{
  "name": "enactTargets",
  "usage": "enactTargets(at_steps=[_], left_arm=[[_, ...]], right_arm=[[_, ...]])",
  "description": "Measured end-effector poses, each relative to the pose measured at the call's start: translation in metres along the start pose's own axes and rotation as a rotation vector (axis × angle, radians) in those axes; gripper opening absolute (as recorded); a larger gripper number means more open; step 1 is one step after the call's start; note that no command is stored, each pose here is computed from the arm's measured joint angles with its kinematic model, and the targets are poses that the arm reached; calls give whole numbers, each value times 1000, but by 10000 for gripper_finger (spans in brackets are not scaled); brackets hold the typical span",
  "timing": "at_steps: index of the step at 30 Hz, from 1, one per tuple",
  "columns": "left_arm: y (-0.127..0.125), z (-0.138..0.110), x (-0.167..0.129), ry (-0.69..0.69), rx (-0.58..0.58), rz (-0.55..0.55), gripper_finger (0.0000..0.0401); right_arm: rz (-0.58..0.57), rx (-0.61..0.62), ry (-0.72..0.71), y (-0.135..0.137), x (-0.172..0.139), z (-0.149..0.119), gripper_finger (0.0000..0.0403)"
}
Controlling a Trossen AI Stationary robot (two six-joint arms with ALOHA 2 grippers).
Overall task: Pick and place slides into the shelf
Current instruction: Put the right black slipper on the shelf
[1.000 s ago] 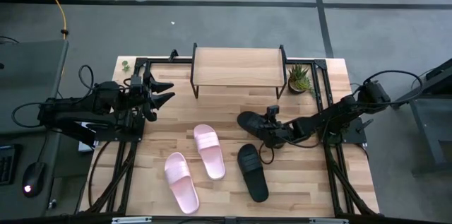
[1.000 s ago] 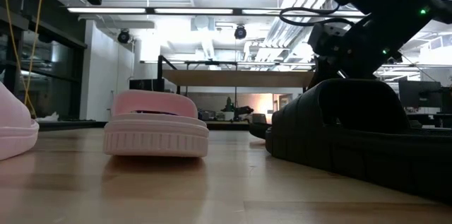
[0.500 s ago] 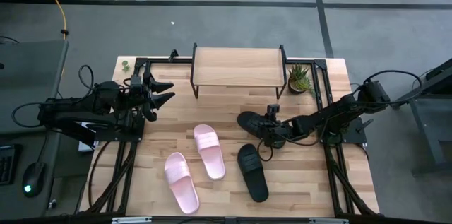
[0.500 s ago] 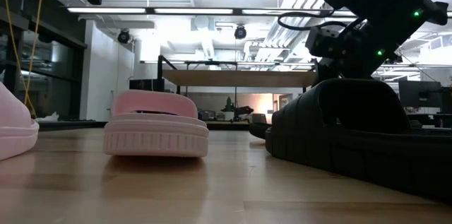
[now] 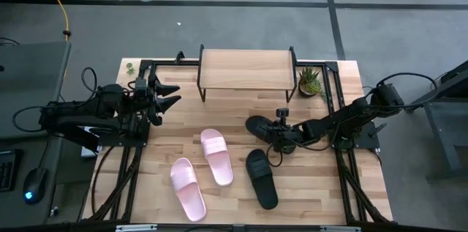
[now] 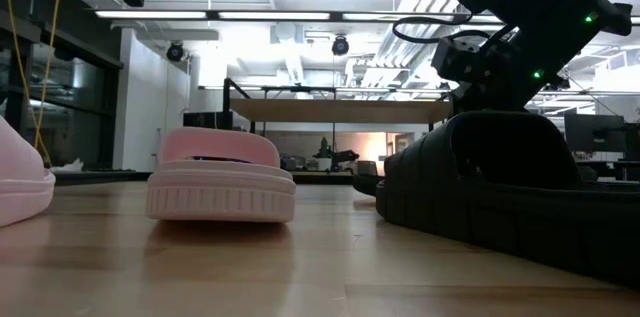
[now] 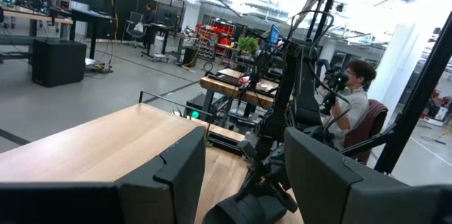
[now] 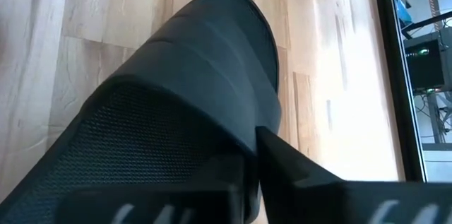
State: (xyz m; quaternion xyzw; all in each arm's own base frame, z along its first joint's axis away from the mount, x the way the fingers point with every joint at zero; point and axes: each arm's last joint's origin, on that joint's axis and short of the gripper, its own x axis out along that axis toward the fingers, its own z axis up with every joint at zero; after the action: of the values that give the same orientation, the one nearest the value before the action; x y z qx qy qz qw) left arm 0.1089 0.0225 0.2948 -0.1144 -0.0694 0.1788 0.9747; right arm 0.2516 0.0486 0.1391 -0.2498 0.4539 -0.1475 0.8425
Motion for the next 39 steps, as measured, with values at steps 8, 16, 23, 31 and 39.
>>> enactTargets(at_steps=[8, 16, 23, 31, 39], left_arm=[[0, 0, 0, 0, 0, 0, 175], [0, 0, 0, 1, 1, 0, 175], [0, 0, 0, -3, 1, 17, 175], [1, 0, 0, -3, 1, 18, 175], [1, 0, 0, -3, 1, 19, 175]], right_arm=[[-18, 26, 8, -3, 2, 0, 4], [-49, -12, 23, -7, 2, 1, 2], [-70, -24, 62, -19, -9, 24, 1], [-113, -29, 102, -37, -29, 51, 1], [-132, -18, 149, -55, -51, 71, 1]])
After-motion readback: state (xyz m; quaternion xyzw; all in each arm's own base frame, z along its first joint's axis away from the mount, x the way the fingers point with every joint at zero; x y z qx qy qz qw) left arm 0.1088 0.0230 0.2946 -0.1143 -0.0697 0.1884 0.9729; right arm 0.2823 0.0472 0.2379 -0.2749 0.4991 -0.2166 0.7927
